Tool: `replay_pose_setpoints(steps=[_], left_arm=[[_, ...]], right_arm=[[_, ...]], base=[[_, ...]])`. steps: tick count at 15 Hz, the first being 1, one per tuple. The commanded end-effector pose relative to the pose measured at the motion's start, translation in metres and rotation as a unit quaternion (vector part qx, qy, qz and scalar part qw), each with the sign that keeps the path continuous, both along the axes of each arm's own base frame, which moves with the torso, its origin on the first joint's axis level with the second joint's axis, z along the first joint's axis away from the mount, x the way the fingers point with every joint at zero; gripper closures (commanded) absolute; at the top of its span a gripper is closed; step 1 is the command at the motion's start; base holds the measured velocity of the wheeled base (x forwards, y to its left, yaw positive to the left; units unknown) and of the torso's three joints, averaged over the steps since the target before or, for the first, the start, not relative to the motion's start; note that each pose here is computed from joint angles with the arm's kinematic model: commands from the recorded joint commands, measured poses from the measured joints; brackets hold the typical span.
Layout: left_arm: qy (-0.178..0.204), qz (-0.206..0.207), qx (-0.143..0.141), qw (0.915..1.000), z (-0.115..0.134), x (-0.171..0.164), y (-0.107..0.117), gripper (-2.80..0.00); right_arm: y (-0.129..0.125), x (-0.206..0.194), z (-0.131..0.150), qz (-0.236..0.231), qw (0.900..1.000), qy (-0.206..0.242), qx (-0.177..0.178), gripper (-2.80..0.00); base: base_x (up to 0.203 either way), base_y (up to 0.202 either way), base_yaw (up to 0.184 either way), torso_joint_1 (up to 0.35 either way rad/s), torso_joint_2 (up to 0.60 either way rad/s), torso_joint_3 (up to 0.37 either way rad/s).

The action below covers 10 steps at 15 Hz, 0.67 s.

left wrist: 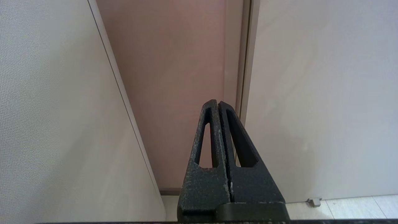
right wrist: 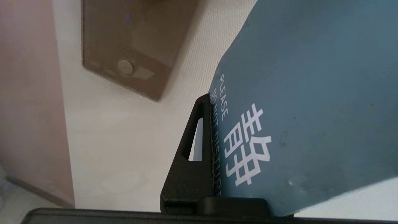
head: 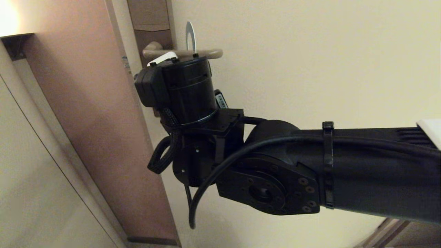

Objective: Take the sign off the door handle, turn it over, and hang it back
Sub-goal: Hang the sign back with the other side facing out

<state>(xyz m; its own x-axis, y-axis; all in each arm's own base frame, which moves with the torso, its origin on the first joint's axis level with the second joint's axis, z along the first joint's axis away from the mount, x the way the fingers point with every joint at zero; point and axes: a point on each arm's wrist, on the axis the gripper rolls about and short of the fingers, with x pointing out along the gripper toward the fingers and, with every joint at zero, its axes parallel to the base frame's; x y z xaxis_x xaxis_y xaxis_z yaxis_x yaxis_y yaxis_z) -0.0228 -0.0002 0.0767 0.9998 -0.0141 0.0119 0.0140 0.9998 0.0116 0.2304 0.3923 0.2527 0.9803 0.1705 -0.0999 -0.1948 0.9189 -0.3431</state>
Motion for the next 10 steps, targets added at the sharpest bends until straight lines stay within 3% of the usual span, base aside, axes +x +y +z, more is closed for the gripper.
replay_pose_setpoints(steps=[1, 10], left_arm=[[0.001, 0.000, 0.000, 1.0000, 0.000, 0.000, 0.000, 0.00], [0.001, 0.000, 0.000, 1.0000, 0.000, 0.000, 0.000, 0.00]], right_arm=[[0.012, 0.002, -0.010, 0.000, 1.000, 0.001, -0.006, 0.00], [0.027, 0.002, -0.028, 0.004, 1.000, 0.003, -0.028, 0.00]], base=[[0.000, 0.000, 0.000, 0.000, 0.00, 0.000], [0.000, 0.000, 0.000, 0.000, 0.00, 0.000]])
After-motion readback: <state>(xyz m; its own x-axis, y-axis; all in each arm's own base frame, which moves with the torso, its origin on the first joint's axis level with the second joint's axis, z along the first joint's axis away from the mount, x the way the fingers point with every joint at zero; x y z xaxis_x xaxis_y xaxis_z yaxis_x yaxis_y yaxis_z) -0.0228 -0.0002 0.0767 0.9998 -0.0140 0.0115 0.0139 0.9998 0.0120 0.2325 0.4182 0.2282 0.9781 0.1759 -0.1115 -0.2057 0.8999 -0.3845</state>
